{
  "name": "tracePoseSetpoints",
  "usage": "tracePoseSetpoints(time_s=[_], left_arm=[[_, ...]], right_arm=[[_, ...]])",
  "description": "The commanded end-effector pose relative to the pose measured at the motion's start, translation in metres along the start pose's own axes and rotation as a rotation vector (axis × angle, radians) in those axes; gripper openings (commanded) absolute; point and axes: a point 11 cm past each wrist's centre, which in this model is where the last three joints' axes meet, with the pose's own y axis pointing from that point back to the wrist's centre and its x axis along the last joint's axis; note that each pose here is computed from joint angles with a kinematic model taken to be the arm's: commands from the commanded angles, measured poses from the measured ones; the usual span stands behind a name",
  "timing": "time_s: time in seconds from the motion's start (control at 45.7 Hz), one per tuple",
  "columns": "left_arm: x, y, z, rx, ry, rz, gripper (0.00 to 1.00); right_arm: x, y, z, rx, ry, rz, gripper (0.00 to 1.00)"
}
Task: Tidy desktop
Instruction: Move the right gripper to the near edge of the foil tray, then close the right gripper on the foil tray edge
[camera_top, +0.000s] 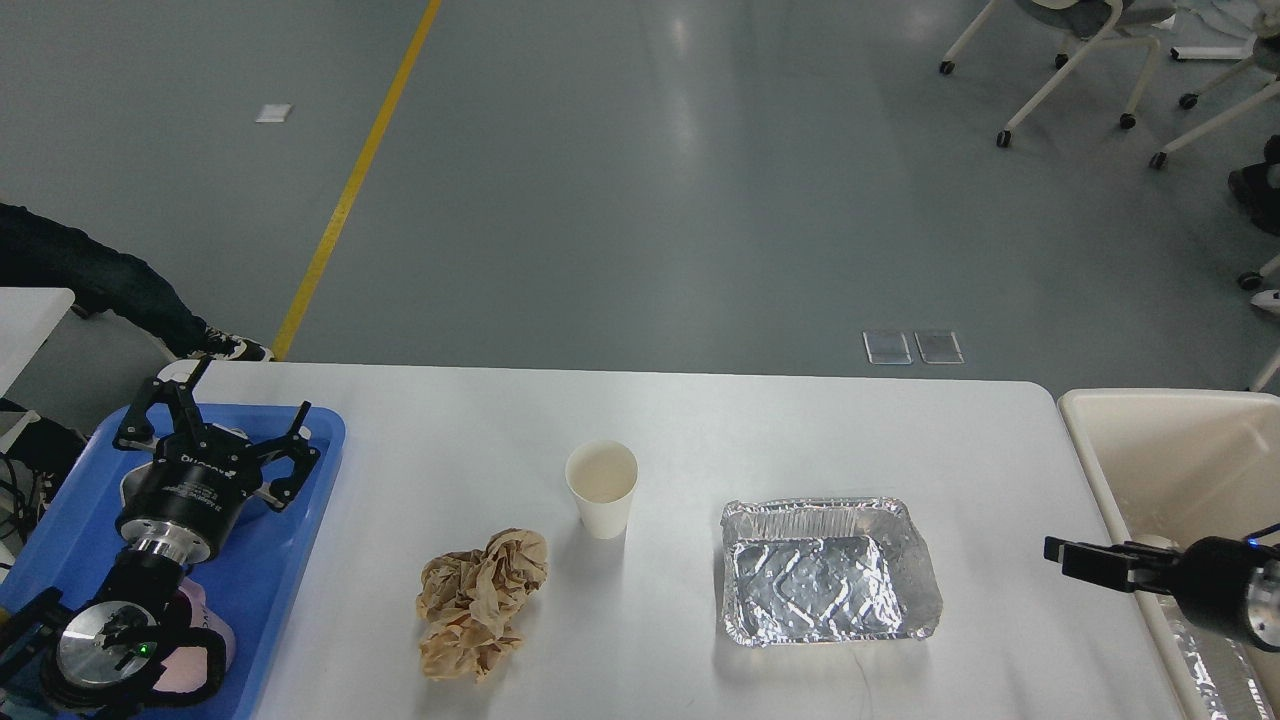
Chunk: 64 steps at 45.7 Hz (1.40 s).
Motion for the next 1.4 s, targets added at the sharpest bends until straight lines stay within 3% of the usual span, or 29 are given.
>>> tracePoseSetpoints(time_s=[0.0,0.482,1.117,1.204,1.38], left_arm=[[0.003,0.0,-0.002,0.021,-0.006,0.028,0.97],[0.004,0.001,-0.007,0.062,-0.004,0.038,0.97],[0.006,0.002,-0.012,0.068,0.005,0.043,0.97],[0.005,0.002,-0.014,0.072,0.005,0.042,0.97],[0.006,0.003,-0.018,0.084,0.004,0.042,0.97]], right_arm=[[-0.005,-0.02,-0.023,0.059,0.026,-0.042,1.0],[-0.022,-0.072,-0.042,0.05,-0.019,-0.095,1.0],[-0.055,-0.098,-0.062,0.08,-0.034,-0.178,0.99],[-0.058,-0.104,-0.065,0.079,-0.041,-0.179,0.94],[-0.062,-0.109,-0.066,0.079,-0.045,-0.186,0.69]])
